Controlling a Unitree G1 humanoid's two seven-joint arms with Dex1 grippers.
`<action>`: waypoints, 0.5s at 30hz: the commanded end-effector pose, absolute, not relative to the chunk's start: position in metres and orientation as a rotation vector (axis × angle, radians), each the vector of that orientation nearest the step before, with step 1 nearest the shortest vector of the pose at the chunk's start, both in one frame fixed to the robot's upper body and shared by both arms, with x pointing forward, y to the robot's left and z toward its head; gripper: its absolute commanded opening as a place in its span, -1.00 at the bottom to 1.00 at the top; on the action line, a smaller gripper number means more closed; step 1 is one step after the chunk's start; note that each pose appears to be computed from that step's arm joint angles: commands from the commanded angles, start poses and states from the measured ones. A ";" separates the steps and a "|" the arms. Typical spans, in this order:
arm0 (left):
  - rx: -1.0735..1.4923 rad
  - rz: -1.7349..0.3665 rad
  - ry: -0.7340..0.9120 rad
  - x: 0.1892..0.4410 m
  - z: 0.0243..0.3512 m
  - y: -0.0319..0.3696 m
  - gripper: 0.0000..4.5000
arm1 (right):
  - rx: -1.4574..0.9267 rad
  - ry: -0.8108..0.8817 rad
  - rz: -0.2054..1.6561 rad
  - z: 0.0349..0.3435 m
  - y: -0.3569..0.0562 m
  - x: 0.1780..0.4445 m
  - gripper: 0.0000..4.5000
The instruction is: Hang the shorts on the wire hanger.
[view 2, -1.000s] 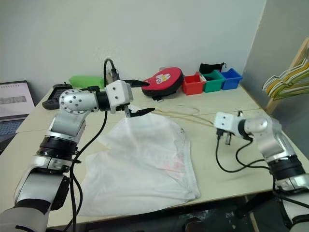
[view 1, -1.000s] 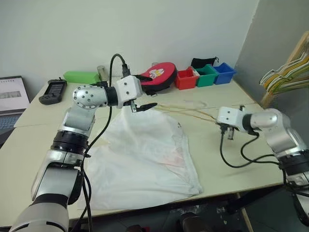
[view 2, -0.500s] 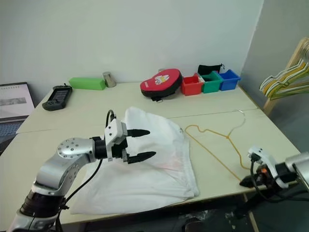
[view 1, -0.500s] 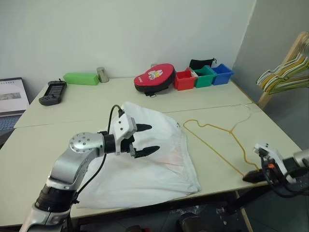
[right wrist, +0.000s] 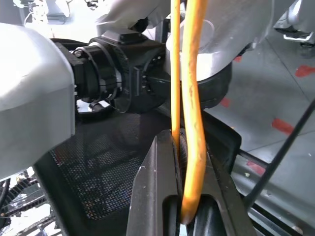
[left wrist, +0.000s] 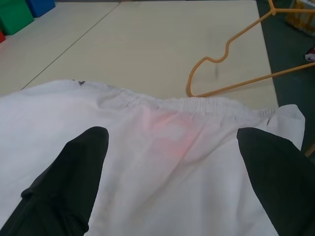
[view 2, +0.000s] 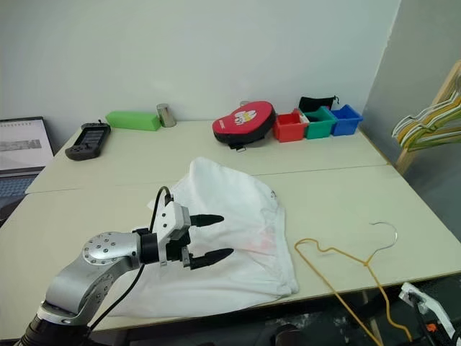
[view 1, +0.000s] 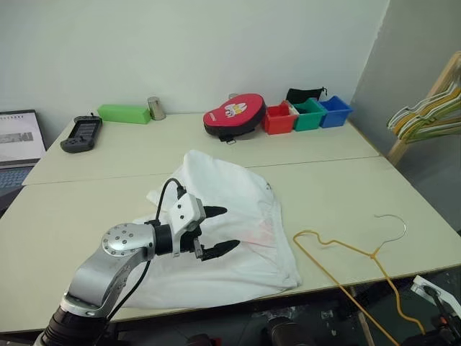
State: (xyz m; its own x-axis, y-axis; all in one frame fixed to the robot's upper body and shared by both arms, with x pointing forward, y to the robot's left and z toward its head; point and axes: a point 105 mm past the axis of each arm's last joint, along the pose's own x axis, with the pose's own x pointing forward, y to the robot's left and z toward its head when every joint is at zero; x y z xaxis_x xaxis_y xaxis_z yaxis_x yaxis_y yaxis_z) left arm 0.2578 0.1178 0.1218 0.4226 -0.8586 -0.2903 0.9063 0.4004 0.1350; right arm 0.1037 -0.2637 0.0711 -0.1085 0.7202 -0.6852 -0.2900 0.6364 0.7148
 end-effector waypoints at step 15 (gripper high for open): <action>0.331 -1.122 0.141 0.258 0.131 0.119 0.98 | 0.433 1.349 1.065 0.081 -0.228 0.105 -1.00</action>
